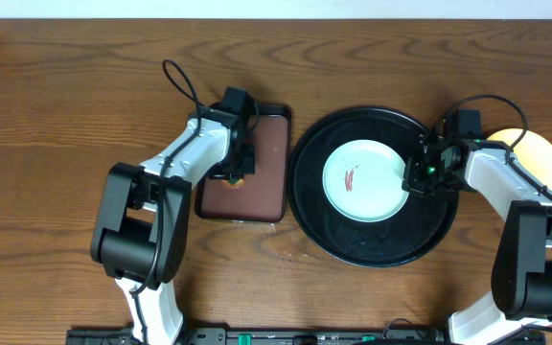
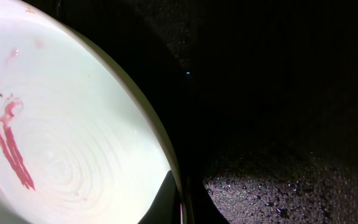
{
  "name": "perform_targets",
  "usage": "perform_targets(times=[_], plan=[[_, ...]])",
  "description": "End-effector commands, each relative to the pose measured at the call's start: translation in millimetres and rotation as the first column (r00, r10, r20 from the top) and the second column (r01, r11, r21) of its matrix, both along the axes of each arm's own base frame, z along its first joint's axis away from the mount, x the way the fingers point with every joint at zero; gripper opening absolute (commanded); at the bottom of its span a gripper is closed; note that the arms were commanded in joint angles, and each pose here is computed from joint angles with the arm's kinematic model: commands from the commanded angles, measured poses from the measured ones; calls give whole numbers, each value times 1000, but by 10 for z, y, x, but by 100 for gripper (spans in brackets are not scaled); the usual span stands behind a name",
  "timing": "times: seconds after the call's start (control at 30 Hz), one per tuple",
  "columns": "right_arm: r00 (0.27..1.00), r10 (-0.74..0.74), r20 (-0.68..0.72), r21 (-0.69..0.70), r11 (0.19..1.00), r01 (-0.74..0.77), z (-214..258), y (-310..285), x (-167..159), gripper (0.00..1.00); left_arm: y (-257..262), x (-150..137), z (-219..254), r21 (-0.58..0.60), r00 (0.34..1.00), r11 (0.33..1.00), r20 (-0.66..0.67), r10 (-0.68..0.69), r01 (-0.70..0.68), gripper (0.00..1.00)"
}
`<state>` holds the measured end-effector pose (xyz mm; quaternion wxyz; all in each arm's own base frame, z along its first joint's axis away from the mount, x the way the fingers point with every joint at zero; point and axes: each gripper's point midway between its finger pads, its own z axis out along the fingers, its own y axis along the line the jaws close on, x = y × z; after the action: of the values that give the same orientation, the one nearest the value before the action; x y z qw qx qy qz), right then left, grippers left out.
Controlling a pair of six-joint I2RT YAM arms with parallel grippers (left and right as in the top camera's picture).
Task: Clean dirty plates on tray and stack at the side
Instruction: 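Lower the left gripper to the brown tray and grasp the sponge, then carry the sponge with the left gripper onto the light blue plate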
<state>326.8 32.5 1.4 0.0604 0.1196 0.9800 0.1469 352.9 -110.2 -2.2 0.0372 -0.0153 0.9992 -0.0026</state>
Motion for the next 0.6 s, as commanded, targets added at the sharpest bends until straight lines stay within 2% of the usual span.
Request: perform_targets(times=[0.0, 0.07, 0.17, 0.2, 0.23, 0.27, 0.47, 0.5, 0.57], plan=[[1000, -8, -5, -92, 996, 7, -58, -156, -17, 1, -94, -310, -121, -11, 988, 998, -136, -68, 68, 7], [1000, -7, -5, -92, 996, 7, -58, -155, -17, 1, -98, -284, 23, -15, 990, 998, -122, -68, 66, 17], [1000, -8, -6, -92, 996, 7, -58, -156, -18, 1, -115, -234, 212, -27, 995, 997, -74, -70, 68, 58], [1000, -7, -6, -92, 996, 7, -58, -155, -18, 1, -122, -212, 254, -32, 995, 997, -57, -79, 77, 65], [1000, -7, -6, -92, 996, 7, -58, -155, -18, 1, -135, -173, 281, -36, 995, 995, -36, -93, 92, 67], [1000, -7, -6, -92, 996, 7, -58, -155, -18, 1, -144, -143, 288, -39, 995, 995, -22, -96, 95, 70], [1000, -7, -7, -91, 996, 7, -59, -153, -21, 1, -181, -4, 108, -46, 995, 994, 33, -95, 96, 68], [1000, -7, -7, -87, 996, 6, -57, -146, -21, 1, -185, 10, 56, -47, 995, 994, 39, -95, 96, 64], [1000, -4, -5, -70, 998, 4, -51, -119, -19, 1, -189, 17, -41, -47, 995, 994, 36, -94, 95, 45]])
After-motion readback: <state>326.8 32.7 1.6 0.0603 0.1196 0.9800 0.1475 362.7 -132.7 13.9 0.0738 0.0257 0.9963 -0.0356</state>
